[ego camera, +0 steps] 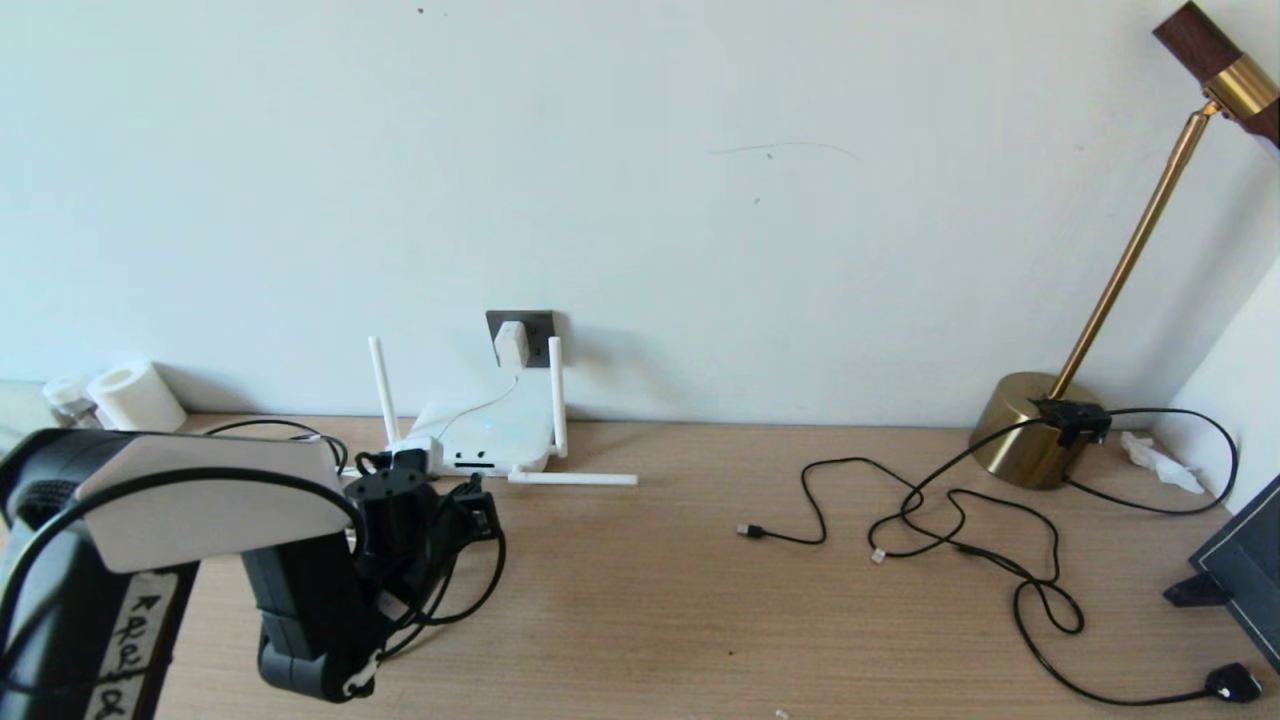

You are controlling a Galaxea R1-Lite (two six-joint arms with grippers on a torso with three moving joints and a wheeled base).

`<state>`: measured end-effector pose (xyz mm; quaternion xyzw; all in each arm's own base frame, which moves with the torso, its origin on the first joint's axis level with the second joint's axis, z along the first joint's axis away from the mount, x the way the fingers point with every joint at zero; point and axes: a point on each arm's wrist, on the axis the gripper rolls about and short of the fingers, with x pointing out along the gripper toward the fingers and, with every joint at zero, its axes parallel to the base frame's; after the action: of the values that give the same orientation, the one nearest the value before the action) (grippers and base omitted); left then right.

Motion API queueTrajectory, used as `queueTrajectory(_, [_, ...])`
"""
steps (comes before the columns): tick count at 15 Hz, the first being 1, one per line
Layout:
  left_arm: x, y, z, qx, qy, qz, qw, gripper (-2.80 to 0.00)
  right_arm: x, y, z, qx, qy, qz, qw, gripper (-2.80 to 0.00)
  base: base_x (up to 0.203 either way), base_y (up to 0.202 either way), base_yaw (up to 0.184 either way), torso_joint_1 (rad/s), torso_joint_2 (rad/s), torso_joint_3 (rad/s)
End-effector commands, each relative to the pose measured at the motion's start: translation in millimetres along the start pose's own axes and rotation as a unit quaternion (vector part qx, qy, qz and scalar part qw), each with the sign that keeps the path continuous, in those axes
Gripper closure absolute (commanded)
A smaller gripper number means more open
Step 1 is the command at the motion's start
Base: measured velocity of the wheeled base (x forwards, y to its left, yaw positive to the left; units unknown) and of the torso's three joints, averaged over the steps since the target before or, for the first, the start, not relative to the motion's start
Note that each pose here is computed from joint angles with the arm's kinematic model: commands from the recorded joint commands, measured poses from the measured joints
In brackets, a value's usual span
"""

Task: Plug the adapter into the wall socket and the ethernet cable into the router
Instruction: Plug cable into router interface

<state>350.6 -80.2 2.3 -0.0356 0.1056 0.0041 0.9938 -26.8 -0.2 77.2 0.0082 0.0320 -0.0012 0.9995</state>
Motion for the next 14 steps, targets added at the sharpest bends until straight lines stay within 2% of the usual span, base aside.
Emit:
queueTrajectory(1, [0.4, 0.4, 1.1, -0.002, -0.005, 0.001, 1.0000, 0.00, 0.0, 0.0, -0.1, 0.000, 0.000, 0.000, 1.000, -2.80, 0.000, 0.000, 0.000, 0.000, 0.00, 0.000])
queueTrajectory(10, [6.6, 3.4, 2.7, 0.006, -0.012, -0.004, 0.9999, 0.00, 0.1, 0.0, 0.0, 0.000, 0.001, 0.000, 1.000, -2.80, 0.000, 0.000, 0.000, 0.000, 0.00, 0.000])
queueTrajectory(14, [8.9, 6.4, 1.9, 0.021, -0.011, -0.013, 0.9996, 0.00, 0.1, 0.0, 0.0, 0.000, 0.001, 0.000, 1.000, -2.80, 0.000, 0.000, 0.000, 0.000, 0.00, 0.000])
